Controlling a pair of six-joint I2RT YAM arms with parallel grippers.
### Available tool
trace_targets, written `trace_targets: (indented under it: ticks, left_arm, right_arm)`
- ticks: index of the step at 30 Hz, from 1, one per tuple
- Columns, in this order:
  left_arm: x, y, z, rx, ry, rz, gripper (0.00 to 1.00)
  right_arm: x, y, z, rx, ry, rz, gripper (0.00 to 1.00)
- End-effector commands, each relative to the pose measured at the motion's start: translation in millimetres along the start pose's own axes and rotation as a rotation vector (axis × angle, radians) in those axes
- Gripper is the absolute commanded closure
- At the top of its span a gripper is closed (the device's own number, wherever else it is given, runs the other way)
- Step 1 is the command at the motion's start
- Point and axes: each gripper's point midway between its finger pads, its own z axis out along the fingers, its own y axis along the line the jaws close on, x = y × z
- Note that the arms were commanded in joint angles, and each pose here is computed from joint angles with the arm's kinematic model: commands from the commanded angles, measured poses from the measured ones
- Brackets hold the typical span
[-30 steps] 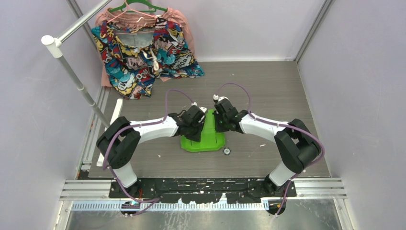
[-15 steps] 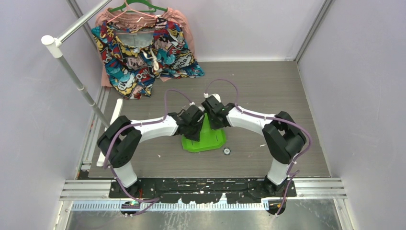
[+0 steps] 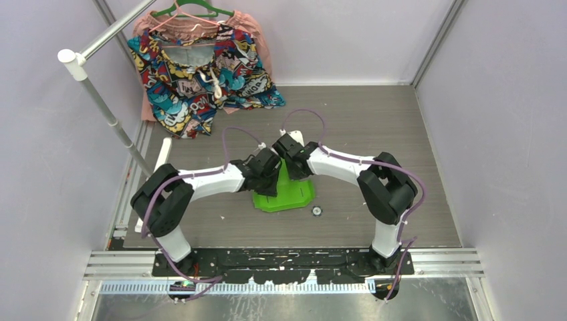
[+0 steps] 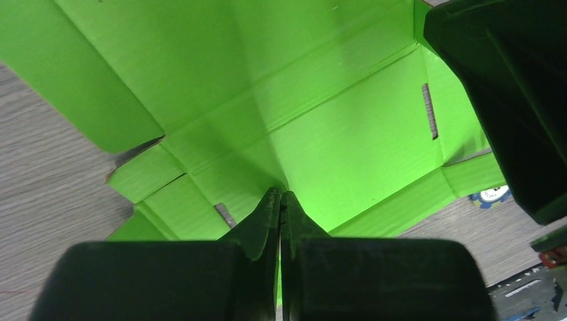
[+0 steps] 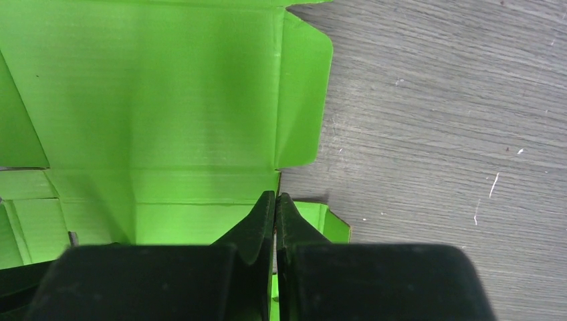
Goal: Fold the paper box
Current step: Fold the paper box at the center of the board.
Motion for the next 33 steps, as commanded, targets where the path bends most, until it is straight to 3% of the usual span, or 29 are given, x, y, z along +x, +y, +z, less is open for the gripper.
trace_targets:
  ticks: [1,14,19,25,31,33]
  left_arm:
    - [-21.7,-5.2,-23.0,0.010,-0.117,0.068,1.00]
    - [-47.3,33.0,-100.8,-0.028,-0.232,-0.054,0.94]
    - [-38.0,53.5,-98.6,-0.060,-0.243,-0.117,0.97]
    - [-19.9,78.1,-81.0,-0.109,-0.173,-0.196,0.97]
    - [-7.4,86.2,-61.0,-0.118,-0.112,-0.225,0.99]
    - [-5.7,85.9,-56.7,-0.112,-0.102,-0.228,1.00]
  right_arm:
    - [4.2,14.4,3.4,-0.027,0.005,-0.005,0.97]
    - [-0.7,19.4,7.7,-0.014,0.021,-0.021,0.97]
    - [2.3,24.5,12.7,-0.019,0.027,-0.021,0.98]
    - [5.1,31.1,17.6,-0.014,0.039,-0.034,0.98]
    - [8.8,36.7,21.6,-0.005,0.048,-0.052,0.81]
    - [9.6,36.9,23.3,-0.004,0.050,-0.051,0.80]
